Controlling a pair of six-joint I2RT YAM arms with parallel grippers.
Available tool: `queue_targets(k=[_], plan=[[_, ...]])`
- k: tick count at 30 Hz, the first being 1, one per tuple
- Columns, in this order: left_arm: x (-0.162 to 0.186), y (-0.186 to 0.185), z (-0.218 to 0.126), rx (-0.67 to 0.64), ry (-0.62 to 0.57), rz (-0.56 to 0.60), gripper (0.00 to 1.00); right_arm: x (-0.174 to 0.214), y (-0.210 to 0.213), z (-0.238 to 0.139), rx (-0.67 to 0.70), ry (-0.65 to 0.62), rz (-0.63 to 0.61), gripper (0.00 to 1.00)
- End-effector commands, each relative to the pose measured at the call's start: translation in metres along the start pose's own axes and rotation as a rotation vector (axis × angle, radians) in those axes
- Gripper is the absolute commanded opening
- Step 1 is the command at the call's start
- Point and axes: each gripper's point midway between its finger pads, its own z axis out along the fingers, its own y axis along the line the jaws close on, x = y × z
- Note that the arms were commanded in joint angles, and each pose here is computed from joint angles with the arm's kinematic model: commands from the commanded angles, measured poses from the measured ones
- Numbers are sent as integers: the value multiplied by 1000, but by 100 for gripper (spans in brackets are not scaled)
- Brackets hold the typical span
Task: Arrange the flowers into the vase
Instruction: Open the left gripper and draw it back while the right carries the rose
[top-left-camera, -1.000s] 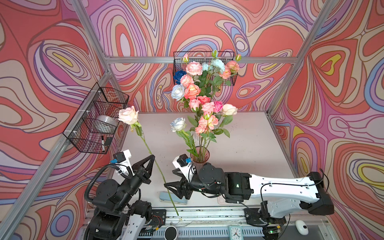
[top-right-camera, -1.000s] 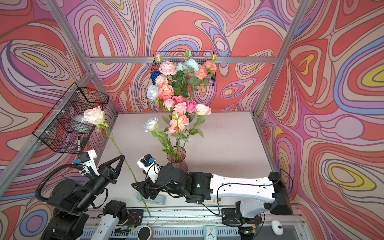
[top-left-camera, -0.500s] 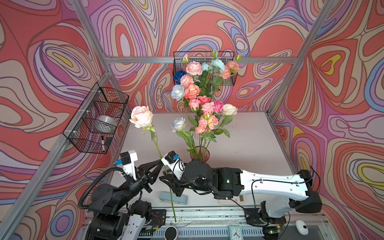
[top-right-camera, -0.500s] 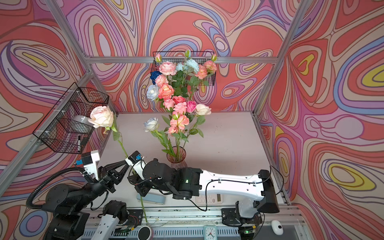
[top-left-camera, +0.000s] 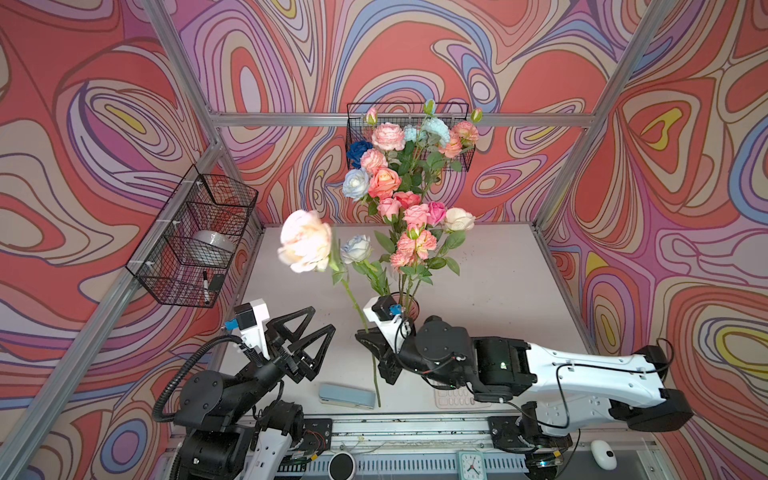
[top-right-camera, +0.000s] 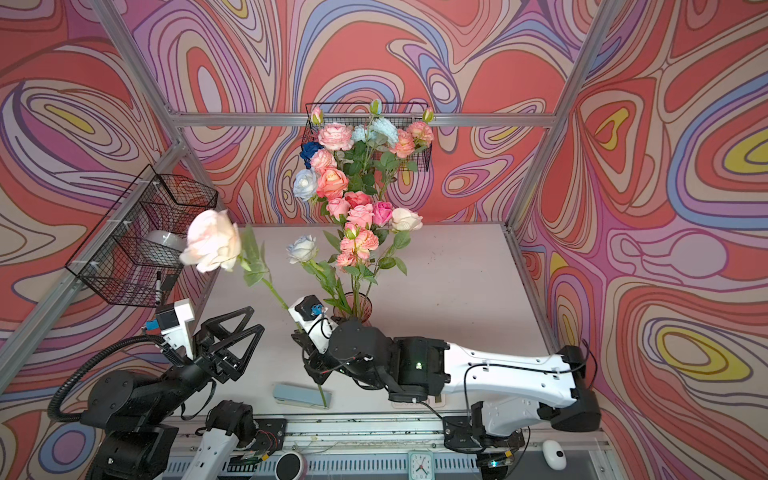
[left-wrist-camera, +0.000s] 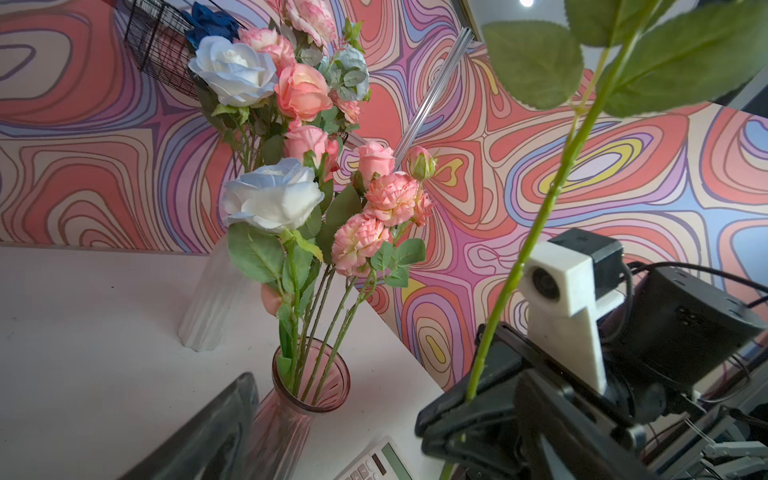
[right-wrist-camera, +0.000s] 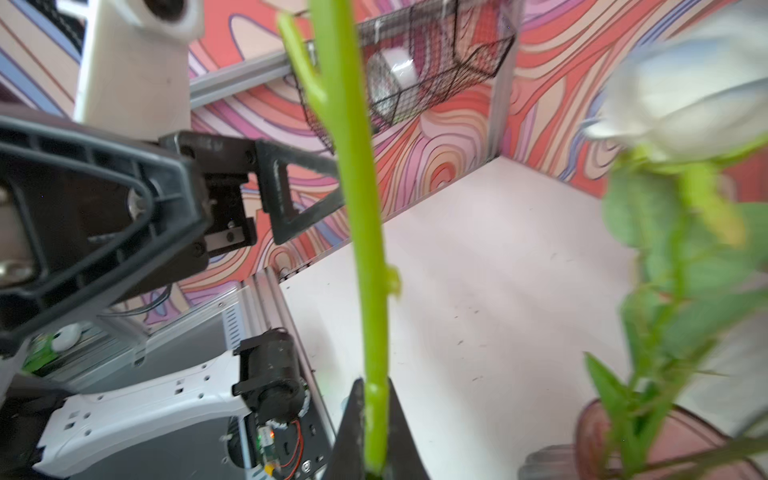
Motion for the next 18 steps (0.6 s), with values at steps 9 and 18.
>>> queue_targets(k=[9, 18], plan=[[1, 25, 1, -104, -38, 7, 100, -88, -45, -55, 269, -321, -203, 0], [5, 35, 7, -126, -22, -5, 100, -98, -56, -34, 462, -315, -416, 0]])
